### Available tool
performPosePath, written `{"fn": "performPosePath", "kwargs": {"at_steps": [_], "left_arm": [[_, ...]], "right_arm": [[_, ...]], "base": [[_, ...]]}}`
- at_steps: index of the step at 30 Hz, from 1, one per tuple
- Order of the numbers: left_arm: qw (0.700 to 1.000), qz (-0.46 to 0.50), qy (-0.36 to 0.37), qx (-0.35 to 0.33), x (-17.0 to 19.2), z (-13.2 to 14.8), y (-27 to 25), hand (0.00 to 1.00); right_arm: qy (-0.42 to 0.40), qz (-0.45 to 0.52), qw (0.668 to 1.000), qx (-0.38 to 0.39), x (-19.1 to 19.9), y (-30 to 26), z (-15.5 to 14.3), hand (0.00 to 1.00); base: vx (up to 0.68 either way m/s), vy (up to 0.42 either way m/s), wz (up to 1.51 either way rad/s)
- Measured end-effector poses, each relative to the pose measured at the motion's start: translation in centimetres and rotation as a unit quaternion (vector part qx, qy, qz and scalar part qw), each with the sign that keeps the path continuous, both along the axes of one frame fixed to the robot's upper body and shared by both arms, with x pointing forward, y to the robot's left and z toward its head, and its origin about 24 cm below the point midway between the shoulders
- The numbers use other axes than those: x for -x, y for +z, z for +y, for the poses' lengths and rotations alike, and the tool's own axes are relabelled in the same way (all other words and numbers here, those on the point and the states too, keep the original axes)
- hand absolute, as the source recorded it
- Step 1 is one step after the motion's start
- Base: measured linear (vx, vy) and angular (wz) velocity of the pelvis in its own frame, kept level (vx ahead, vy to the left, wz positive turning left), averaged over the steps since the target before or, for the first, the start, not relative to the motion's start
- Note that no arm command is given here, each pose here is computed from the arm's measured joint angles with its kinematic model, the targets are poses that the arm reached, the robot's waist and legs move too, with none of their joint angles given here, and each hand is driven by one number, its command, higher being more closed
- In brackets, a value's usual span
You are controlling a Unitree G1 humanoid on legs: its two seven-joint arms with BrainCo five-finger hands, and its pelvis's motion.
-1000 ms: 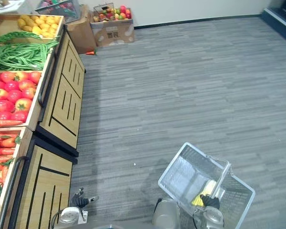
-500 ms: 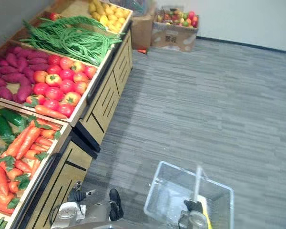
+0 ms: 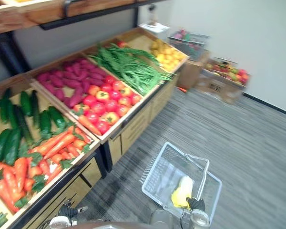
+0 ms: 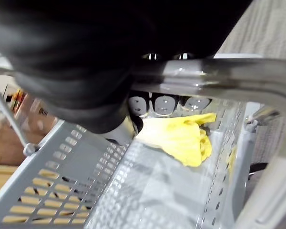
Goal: Pick vegetable in the basket
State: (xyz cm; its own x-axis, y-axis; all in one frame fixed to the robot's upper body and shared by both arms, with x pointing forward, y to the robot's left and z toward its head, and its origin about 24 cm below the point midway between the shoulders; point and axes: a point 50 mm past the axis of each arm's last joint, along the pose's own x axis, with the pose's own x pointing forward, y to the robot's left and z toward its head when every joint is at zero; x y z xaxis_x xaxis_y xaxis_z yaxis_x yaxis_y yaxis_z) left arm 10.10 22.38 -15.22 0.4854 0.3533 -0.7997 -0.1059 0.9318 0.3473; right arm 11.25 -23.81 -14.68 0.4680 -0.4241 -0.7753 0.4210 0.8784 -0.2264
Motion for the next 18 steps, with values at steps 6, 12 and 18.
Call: {"fn": "performPosePath", "kwargs": {"at_steps": [6, 12, 18], "left_arm": [[0.999, -0.014, 0.047, 0.023, 0.1, -0.8, -0.1, 0.0], [0.994, -0.018, 0.099, 0.049, 0.7, -1.6, -0.4, 0.0], [0.99, -0.015, 0.125, 0.061, 1.1, -1.6, -0.6, 0.0]], "right_arm": [[-0.016, 0.003, 1.0, -0.005, 0.7, -0.1, 0.1, 1.0], [-0.015, 0.007, 1.0, -0.001, 0.5, 0.0, -0.4, 1.0], [-0.076, 0.031, 0.997, -0.008, 2.7, -0.5, -1.5, 1.0]], "base": [[0.26, -0.446, 1.4], [0.15, -0.284, 0.86], [-0.02, -0.014, 0.73]]}}
